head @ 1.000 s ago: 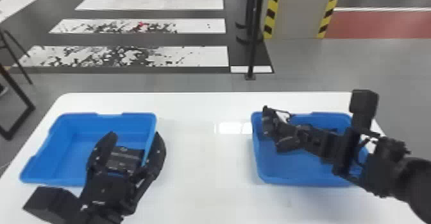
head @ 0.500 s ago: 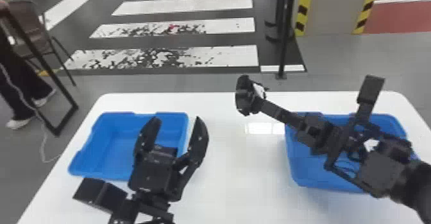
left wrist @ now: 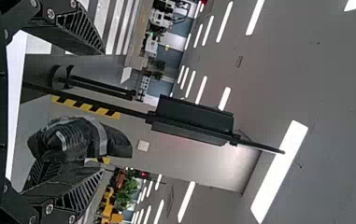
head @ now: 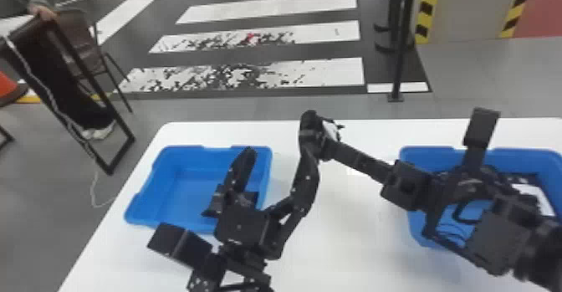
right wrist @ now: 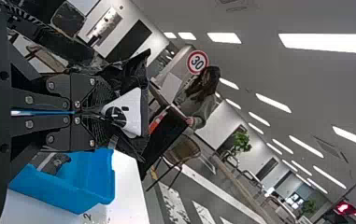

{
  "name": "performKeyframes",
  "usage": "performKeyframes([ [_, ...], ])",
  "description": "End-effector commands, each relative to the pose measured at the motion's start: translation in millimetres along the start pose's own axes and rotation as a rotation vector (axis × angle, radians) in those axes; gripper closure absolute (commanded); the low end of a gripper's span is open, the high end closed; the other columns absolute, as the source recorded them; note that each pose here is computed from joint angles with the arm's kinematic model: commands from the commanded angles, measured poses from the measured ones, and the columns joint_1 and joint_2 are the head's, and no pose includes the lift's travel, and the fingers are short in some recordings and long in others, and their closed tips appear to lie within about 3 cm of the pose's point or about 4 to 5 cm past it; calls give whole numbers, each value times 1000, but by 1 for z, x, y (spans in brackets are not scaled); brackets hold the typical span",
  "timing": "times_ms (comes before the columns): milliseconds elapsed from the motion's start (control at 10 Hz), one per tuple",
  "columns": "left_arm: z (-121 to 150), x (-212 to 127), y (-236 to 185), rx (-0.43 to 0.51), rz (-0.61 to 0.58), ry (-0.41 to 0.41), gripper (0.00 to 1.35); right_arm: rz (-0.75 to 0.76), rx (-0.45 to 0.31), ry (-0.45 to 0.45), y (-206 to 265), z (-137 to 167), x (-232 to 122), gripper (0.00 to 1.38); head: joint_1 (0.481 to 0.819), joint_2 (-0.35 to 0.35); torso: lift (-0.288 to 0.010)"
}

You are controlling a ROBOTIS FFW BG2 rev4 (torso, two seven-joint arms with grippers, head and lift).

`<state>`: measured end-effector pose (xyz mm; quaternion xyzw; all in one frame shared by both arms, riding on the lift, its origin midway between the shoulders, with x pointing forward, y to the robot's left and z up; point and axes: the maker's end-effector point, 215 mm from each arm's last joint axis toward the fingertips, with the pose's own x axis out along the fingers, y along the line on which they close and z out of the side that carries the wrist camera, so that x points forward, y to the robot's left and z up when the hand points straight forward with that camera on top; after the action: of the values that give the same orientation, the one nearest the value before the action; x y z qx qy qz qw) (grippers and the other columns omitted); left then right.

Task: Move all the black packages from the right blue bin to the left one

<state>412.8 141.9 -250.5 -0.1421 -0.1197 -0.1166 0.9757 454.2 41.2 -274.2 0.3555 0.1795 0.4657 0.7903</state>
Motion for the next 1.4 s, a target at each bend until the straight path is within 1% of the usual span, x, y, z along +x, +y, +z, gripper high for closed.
performKeyframes([
  [0, -4, 3, -8, -12, -19, 11, 162, 24, 23, 30, 8, -16, 9, 1151, 695, 231, -132],
  [100, -9, 4, -13, -17, -29, 29, 162, 38, 37, 41, 12, -22, 12, 1151, 695, 239, -132],
  [300, -13, 3, -9, -10, -21, 41, 170, 46, 55, 69, 15, -35, 15, 1151, 695, 249, -132],
  [400, -13, 3, -7, -9, -17, 45, 291, 55, 56, 97, 18, -44, 18, 1151, 695, 253, -132],
  [500, -14, 3, -3, -6, -10, 45, 519, 60, 58, 109, 20, -48, 18, 1151, 695, 265, -132],
  [700, -16, 0, 0, 8, -1, 56, 748, 66, 64, 121, 22, -54, 18, 1151, 695, 286, -132],
  [800, -16, 0, 1, 31, 3, 53, 1030, 64, 66, 122, 21, -54, 18, 1151, 695, 292, -132],
  [900, -18, 0, 2, 32, 5, 63, 1237, 63, 68, 119, 21, -54, 18, 1151, 695, 295, -132],
  [1100, -19, -1, 1, 46, 1, 68, 1216, 58, 74, 121, 18, -55, 17, 1150, 695, 294, -132],
  [1200, -15, 2, 5, 70, 4, 57, 1216, 58, 67, 107, 16, -51, 17, 1124, 695, 293, -132],
  [1300, -11, 7, 29, 143, 37, 56, 1216, 54, 50, 73, 11, -42, 17, 920, 695, 292, -132],
])
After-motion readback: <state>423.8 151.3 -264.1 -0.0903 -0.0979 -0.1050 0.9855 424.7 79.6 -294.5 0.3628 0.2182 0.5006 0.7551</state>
